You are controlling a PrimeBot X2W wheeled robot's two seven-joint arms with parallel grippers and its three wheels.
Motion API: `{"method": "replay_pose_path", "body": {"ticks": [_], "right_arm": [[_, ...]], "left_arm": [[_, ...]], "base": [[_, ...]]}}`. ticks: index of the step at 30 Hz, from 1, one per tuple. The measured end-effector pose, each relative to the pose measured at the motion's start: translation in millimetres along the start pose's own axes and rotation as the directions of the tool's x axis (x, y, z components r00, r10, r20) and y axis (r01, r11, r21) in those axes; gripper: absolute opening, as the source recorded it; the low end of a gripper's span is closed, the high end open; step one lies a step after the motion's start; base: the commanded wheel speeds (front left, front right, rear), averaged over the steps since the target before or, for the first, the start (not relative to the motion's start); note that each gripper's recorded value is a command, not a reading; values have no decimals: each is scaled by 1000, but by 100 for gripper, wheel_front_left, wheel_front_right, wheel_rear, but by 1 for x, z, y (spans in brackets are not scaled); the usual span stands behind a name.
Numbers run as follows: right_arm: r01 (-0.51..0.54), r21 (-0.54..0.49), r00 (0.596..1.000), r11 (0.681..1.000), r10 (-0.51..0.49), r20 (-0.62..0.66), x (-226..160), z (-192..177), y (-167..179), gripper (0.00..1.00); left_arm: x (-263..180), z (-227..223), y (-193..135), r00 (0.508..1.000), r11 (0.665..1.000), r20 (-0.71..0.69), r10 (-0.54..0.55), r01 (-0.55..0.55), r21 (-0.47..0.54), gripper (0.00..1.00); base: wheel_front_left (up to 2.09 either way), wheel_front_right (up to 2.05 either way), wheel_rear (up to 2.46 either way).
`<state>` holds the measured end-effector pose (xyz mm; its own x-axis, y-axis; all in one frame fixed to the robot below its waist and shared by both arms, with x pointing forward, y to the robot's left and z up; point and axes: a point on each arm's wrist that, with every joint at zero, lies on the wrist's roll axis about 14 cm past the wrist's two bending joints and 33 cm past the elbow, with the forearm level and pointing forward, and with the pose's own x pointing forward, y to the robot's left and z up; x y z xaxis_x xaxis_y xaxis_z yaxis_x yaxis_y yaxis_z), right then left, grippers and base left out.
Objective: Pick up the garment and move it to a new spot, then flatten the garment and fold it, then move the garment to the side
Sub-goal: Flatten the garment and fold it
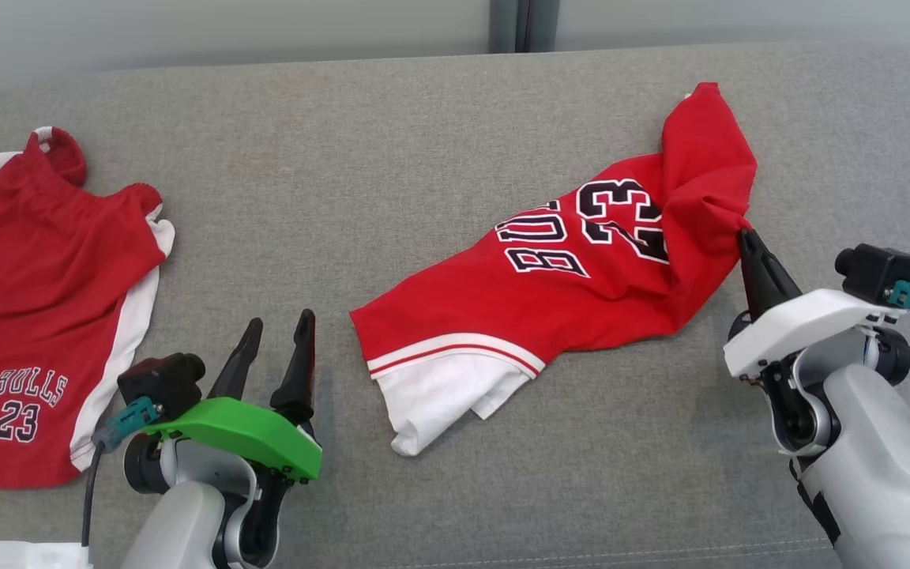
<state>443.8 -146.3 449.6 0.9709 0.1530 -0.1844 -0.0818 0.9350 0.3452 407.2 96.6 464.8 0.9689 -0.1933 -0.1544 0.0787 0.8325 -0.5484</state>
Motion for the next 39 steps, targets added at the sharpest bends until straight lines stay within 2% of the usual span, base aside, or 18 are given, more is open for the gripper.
{"method": "replay_pose_path", "body": {"ticks": [5,12,15,19,23,25,27,28,29,30,35,39], "right_arm": [[4,26,997,1000,-6,74,-13,10,0,0],[30,-12,968,999,-26,250,-25,65,-13,0],[64,-17,960,998,-57,274,-33,73,-24,0],[120,-45,970,992,-107,220,-51,51,-42,0],[66,-75,995,995,-60,80,-57,11,-26,0],[32,-118,999,992,-36,-32,-60,-15,-19,0],[37,-134,997,990,-45,-62,-63,-25,-21,0],[46,-148,994,988,-60,-92,-64,-30,-25,11],[45,-163,990,986,-66,-125,-66,-37,-27,78],[54,-168,986,984,-79,-144,-67,-41,-30,100],[83,-164,958,983,-125,-260,-78,-69,-37,100],[108,-177,948,978,-155,-277,-79,-69,-46,100]], "left_arm": [[2,-1,-6,1000,1000,-4,-19,19,2,100],[7,-5,-15,999,999,-19,-49,49,9,100],[9,-9,-19,998,998,-32,-63,63,12,100],[10,-12,-24,996,997,-40,-76,76,11,100],[10,-14,-25,996,997,-50,-79,79,11,100],[9,-16,-27,995,996,-56,-82,83,10,100],[8,-20,-30,993,996,-70,-93,94,9,100],[7,-21,-32,993,995,-70,-95,95,5,100],[6,-20,-32,993,996,-68,-93,93,4,100],[6,-19,-30,994,996,-66,-89,89,5,100],[3,-16,-23,996,998,-56,-66,66,7,100],[2,-13,-19,997,998,-46,-56,56,7,100]], "base": [[0,0,0],[0,0,0],[0,0,0],[0,0,0],[0,0,0],[0,0,0],[0,0,0],[0,0,0],[0,0,0],[0,0,0],[0,0,0],[0,0,0]]}}
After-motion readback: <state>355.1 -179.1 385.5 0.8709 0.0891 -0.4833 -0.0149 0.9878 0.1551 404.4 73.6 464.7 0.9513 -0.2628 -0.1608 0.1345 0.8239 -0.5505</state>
